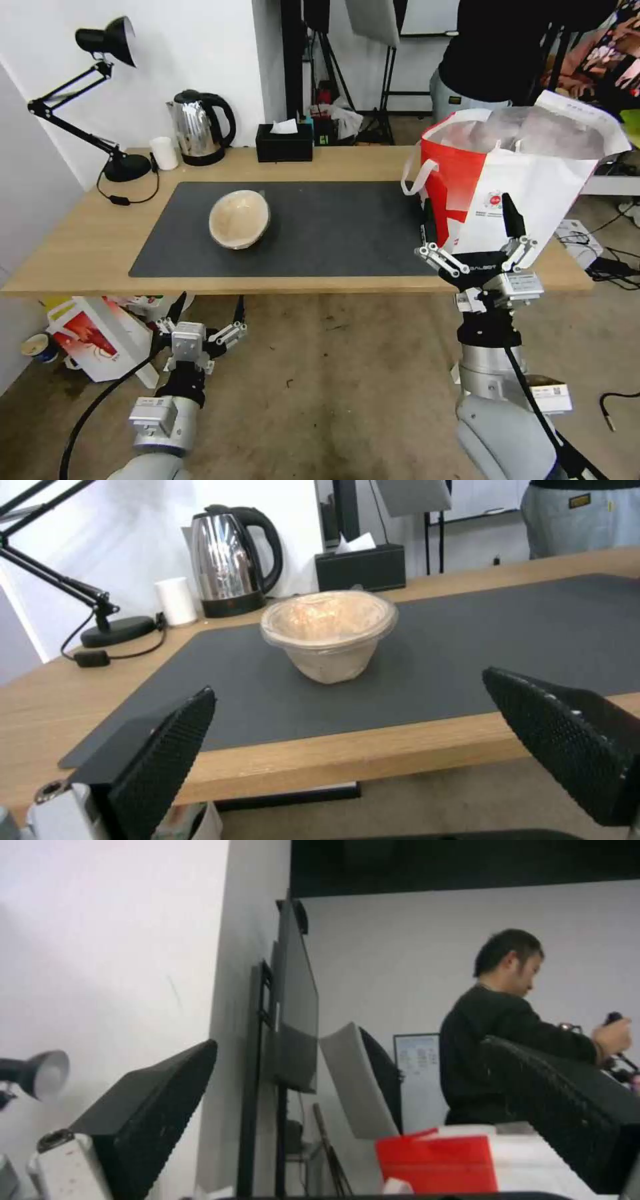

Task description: Pick up the trash from the table and place it into the takeout bag.

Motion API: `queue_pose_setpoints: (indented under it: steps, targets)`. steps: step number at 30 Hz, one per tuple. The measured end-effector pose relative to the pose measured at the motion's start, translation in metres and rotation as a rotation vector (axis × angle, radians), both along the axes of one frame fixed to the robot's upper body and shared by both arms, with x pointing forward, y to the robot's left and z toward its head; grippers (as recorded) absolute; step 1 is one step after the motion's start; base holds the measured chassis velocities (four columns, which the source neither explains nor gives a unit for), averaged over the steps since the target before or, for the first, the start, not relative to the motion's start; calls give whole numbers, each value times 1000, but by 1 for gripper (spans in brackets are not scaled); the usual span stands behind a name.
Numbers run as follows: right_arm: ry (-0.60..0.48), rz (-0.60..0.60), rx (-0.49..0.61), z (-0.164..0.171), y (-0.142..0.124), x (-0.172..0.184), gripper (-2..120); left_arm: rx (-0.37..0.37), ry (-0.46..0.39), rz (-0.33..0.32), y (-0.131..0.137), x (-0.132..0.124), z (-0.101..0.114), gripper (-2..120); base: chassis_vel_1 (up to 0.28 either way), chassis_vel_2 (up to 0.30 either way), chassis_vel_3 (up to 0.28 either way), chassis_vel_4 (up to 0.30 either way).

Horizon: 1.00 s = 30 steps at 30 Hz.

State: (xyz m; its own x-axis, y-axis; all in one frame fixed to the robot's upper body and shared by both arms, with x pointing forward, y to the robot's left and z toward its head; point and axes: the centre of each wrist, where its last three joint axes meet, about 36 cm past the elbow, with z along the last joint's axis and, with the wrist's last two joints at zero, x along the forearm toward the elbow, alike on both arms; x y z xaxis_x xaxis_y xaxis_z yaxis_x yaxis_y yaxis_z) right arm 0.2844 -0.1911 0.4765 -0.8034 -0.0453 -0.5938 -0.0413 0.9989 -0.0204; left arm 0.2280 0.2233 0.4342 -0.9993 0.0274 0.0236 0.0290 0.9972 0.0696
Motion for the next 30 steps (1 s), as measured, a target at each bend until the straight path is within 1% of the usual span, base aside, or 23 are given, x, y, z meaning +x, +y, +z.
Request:
queue_pose_setpoints:
  steps: [6, 9, 12, 23, 30]
  targets:
    - [47, -59, -9, -9, 2, -6, 100, 0, 0, 0, 0, 0, 0, 100, 0, 0, 0, 0]
    - [89, -118, -24, -15, 3, -11, 100, 0, 0, 0, 0, 0, 0, 100, 0, 0, 0, 0]
    - [105, -139, -31, -19, 3, -13, 100, 0, 0, 0, 0, 0, 0, 100, 0, 0, 0, 0]
    - [171, -186, -48, -31, 0, -22, 100, 0, 0, 0, 0, 0, 0, 100, 0, 0, 0, 0]
    - [239, -199, -74, -36, -2, -35, 100, 0, 0, 0, 0, 0, 0, 100, 0, 0, 0, 0]
